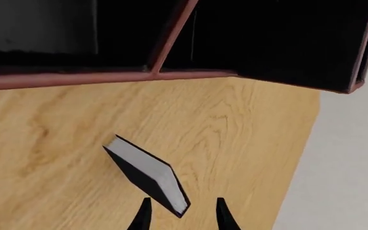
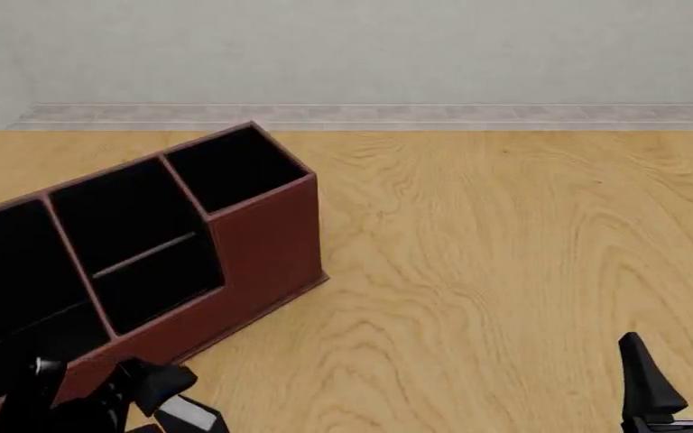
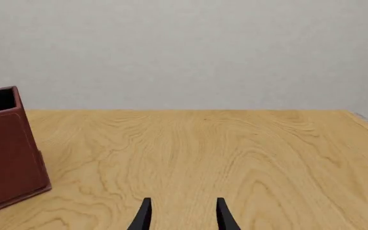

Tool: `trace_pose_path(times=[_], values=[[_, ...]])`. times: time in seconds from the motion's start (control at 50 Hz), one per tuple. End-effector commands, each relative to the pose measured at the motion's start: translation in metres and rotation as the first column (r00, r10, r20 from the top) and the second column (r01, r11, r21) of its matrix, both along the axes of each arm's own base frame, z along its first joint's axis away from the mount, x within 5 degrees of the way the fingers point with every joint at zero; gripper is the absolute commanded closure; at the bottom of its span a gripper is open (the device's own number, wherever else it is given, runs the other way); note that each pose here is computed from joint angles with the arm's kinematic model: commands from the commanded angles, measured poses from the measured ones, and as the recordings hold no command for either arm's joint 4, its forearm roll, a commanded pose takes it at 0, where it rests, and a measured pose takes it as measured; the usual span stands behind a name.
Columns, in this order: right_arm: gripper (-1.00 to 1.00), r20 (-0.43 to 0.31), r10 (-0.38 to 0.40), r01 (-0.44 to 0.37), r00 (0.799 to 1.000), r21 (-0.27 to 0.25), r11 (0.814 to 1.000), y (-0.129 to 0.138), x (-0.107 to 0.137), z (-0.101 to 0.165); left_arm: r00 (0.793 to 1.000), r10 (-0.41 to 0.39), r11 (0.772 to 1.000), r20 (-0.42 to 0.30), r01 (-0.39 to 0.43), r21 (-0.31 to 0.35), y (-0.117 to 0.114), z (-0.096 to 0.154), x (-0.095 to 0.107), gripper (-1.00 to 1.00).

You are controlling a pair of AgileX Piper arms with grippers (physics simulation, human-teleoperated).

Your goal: Pick up the book and place it in the left compartment of the caddy.

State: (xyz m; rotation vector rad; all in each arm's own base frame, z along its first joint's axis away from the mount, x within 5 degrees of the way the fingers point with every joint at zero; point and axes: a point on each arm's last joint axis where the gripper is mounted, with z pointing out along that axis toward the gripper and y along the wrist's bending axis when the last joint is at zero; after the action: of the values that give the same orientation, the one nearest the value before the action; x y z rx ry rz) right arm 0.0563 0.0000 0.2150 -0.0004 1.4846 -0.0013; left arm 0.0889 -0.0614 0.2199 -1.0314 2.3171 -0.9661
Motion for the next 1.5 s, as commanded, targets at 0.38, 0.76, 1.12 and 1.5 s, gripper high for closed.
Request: trace_pose_path(times=[0.38,0.76,1.12,1.5], values=[[-1.0,0.0,0.0,0.0,1.0,0.001,1.0,0.0,0.0,-0.001,0.999,0.012,1.0,-0.045,-0.013,-0.017,-0.006,-0.025,0.003,-1.0],[-1.0,0.0,0.0,0.0,1.0,0.0,1.0,0.0,0.0,-0.001,0.997,0.008,1.0,-0.073,-0.01,-0.014,-0.013,-0.045,0.01,-1.0],[-1.0,0.0,0.0,0.0,1.0,0.0,1.0,0.0,0.0,-0.001,0.995,0.002,1.0,-0.098,-0.003,-0.015,-0.019,-0.06,0.013,-1.0],[-1.0,0.0,0.0,0.0,1.0,0.0,1.0,0.0,0.0,-0.001,0.992,-0.019,1.0,-0.127,0.017,-0.013,-0.012,-0.066,-0.004,1.0]])
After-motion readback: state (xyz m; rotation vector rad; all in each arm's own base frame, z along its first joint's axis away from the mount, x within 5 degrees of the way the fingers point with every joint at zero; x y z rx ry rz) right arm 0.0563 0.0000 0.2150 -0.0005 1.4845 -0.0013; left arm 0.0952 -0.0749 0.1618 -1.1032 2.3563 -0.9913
